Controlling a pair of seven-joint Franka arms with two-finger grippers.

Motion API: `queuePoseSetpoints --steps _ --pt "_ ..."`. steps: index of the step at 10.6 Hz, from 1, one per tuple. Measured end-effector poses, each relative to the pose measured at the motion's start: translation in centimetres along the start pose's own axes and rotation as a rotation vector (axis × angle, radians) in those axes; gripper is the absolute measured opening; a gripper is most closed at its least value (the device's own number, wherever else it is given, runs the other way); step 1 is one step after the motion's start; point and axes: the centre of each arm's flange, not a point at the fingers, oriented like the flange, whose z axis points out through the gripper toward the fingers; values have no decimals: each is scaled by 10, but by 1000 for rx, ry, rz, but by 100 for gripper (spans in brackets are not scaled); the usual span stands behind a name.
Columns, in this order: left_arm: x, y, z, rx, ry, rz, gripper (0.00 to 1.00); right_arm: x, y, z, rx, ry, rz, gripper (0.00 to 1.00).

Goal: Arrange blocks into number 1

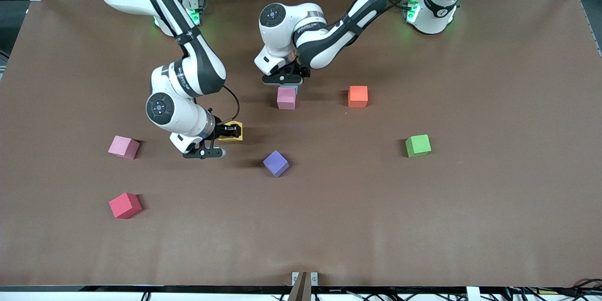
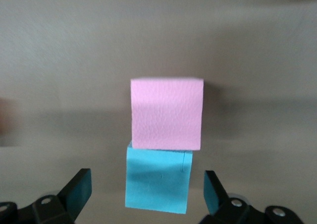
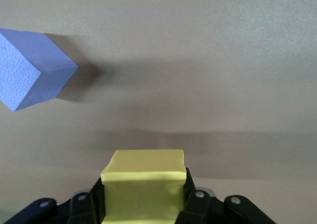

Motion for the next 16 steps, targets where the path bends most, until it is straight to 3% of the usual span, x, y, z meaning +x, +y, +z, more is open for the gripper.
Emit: queuePoseSetpoints --steps 3,7,10,16 --pt "50 -50 -41 27 25 -45 100 -5 -9 3 -3 -4 21 58" --pt "105 -174 -34 -22 -142 -23 100 -32 -68 16 -5 18 97 58" --pt "97 -234 -20 -36 -156 -11 100 -61 -119 28 4 45 166 58" --pt "53 -249 30 -13 -116 18 100 -77 -150 58 -4 50 192 58"
